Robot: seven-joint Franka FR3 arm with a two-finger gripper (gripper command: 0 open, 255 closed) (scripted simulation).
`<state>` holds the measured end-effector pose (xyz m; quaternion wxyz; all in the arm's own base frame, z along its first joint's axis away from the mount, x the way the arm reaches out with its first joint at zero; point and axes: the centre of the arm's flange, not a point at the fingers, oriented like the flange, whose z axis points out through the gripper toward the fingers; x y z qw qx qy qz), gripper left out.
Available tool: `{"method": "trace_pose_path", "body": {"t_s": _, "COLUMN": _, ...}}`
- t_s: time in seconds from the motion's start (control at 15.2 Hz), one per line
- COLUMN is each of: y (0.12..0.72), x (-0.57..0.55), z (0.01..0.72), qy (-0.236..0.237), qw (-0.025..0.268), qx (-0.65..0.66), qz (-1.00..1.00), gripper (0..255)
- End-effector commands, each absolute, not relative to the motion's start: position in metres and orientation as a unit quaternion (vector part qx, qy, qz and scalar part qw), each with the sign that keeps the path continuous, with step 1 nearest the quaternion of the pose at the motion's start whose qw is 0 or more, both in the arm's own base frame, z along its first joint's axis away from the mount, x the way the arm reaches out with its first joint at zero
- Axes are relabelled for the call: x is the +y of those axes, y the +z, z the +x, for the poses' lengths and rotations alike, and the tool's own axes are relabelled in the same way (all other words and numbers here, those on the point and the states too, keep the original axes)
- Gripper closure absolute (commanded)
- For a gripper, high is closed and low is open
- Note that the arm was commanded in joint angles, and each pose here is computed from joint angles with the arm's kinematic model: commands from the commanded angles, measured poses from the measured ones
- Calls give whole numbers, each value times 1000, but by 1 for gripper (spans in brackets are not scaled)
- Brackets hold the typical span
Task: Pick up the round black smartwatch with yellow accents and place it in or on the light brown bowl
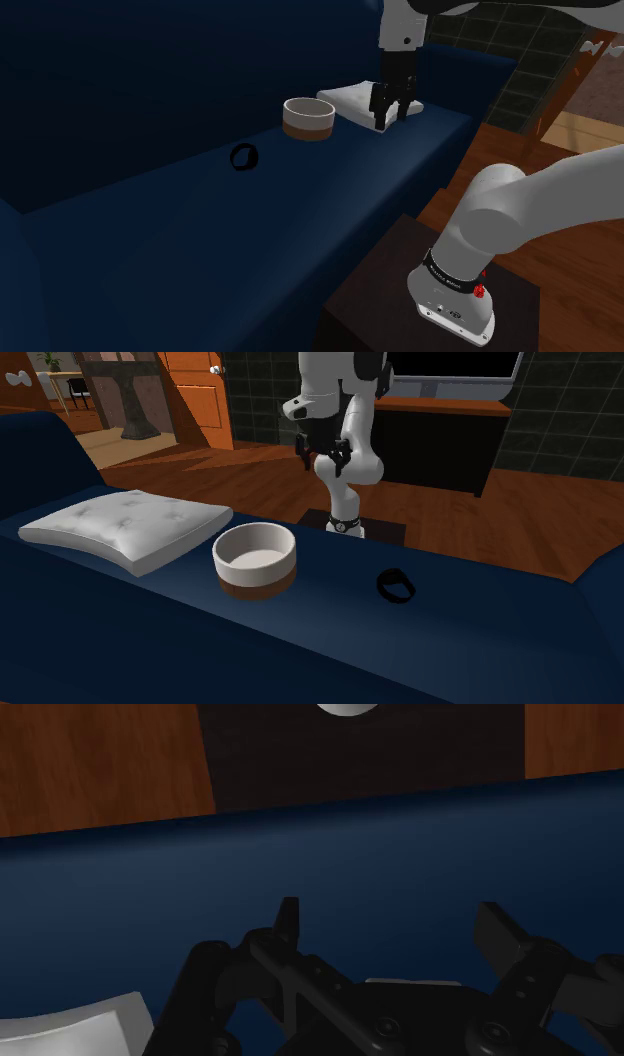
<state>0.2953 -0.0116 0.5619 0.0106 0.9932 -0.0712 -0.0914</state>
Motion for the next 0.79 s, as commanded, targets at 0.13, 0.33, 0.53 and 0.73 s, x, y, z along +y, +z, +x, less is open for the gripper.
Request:
{"method": "trace_pose_path", "body": {"t_s": 0.13, "y": 557, "x": 8, "z": 314, "qy": -86, "qw": 19, "qx": -70, "qz": 994, "gripper": 0}}
{"method": "trace_pose_path", "body": {"t_s": 0.33, "y": 550, "x": 37, "z": 341, "qy": -77, "qw": 31, "qx": -69, "qz": 994, "gripper": 0}}
{"method": "trace_pose_path", "body": {"t_s": 0.53, "y": 542, "x": 66, "z": 369, "qy": -69, "qw": 44, "qx": -68, "qz": 994, "gripper": 0}}
{"method": "trace_pose_path", "body": {"t_s": 0.73, "y": 534, "x": 94, "z": 396, "qy": -60, "qw": 57, "qx": -67, "qz": 994, "gripper": 0}}
